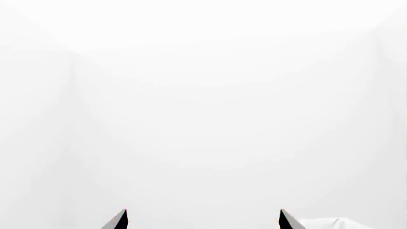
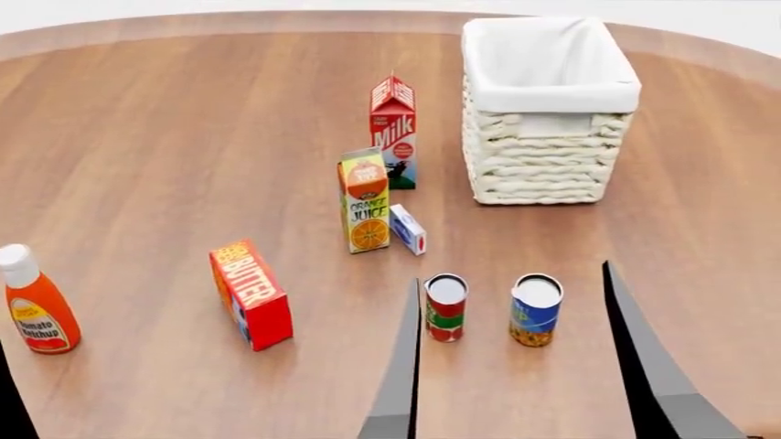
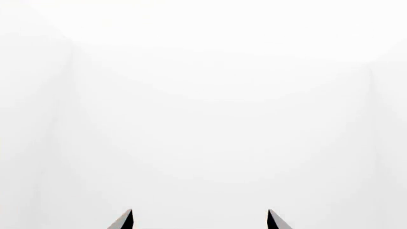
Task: Pick up the alphabet soup and the tomato sauce, and put them in the basket.
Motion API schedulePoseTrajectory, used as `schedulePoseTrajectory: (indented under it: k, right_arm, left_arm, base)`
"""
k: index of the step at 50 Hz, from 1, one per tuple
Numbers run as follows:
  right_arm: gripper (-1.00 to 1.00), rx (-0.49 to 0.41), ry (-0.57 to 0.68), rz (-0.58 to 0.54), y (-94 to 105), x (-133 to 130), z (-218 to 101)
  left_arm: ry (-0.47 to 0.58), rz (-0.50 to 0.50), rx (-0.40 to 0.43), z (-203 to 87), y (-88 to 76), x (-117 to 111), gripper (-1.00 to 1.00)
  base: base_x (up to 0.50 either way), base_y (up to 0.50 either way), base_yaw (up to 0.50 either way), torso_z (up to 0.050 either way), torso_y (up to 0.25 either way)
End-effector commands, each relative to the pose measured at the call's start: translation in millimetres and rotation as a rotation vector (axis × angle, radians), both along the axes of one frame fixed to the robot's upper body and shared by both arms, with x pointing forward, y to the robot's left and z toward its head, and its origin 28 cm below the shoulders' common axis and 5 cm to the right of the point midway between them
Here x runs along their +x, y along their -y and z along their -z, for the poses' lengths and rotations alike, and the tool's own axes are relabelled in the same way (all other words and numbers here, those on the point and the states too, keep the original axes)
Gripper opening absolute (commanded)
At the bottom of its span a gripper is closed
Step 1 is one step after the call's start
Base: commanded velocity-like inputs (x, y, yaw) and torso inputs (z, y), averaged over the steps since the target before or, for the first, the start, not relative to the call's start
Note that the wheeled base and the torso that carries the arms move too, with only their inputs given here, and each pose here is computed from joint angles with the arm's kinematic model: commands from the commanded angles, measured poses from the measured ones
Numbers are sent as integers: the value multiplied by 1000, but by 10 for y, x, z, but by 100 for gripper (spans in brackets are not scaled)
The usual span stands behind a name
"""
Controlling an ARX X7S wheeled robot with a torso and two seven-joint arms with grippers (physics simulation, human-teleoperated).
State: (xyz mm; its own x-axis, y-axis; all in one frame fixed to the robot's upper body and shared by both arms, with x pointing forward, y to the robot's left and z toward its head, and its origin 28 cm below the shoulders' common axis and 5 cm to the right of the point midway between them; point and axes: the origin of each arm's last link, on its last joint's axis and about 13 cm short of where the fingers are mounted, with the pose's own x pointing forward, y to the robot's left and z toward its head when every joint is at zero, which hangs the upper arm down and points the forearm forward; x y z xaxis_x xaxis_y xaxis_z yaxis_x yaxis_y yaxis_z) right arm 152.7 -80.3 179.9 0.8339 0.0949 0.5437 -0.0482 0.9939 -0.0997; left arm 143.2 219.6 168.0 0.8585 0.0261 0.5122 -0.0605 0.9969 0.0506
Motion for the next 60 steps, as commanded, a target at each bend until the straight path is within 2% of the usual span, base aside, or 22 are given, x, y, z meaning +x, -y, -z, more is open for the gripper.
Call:
schedulePoseTrajectory:
  k: [1, 28, 60]
  right_arm:
    - [100, -1, 0, -9, -6, -3, -3]
    - [100, -15, -11, -7, -18, 12, 40]
    - [100, -17, -6, -21, -32, 3, 36]
  left_arm:
    - [1, 2, -1, 2, -3, -6, 100]
    - [-7, 14, 5, 17, 12, -2, 100]
    - [-7, 22, 2, 23, 23, 7, 100]
  base:
    - [0, -203, 0, 0, 0]
    - [5, -131, 0, 0, 0]
    - [220, -14, 0, 0, 0]
